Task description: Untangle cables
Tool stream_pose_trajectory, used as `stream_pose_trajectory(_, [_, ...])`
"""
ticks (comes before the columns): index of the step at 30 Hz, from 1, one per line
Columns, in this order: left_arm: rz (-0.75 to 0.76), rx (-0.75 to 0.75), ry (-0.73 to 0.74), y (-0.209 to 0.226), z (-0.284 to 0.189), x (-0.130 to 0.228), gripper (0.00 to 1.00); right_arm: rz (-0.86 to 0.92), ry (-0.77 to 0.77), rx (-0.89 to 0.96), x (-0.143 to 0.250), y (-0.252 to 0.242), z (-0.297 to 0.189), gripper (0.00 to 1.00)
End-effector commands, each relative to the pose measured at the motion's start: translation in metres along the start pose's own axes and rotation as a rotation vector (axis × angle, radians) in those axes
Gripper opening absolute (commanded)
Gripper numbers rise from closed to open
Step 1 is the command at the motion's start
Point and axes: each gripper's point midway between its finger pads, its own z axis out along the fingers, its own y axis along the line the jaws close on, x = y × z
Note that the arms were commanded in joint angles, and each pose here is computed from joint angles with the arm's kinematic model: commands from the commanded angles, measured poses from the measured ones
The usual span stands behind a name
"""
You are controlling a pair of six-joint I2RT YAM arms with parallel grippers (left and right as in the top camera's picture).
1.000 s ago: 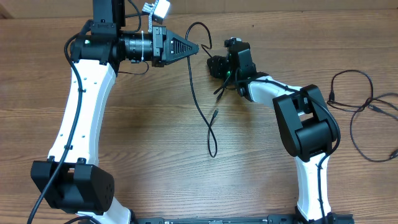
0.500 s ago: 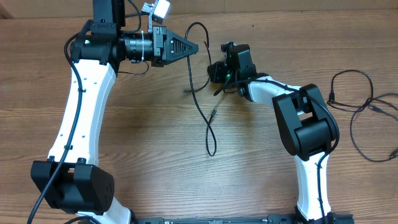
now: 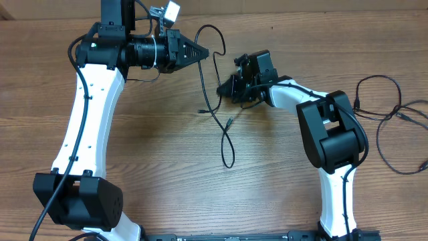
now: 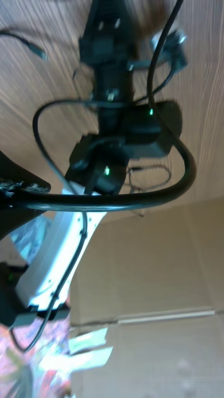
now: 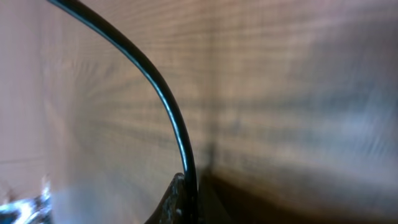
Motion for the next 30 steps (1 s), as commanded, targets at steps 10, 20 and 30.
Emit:
stream_pose_trajectory(10, [-0.074,-0.500,-0.226,0.071,-0.032,-0.028,0.04,0.260,0.347,0.023,0.095,-0.020,-0.003,0.04])
stream_pose_trajectory(20, [-0.166,-0.761,-0.278,0.134,-0.045,-0.033,0.04,0.298,0.515,0.005,0.136,-0.014,-0.021,0.04])
stream_pose_trajectory(30, [-0.295,-0.811,-0.128,0.211,-0.009,-0.015,0.04,0.262,0.600,0.011,0.161,-0.005,-0.023,0.04])
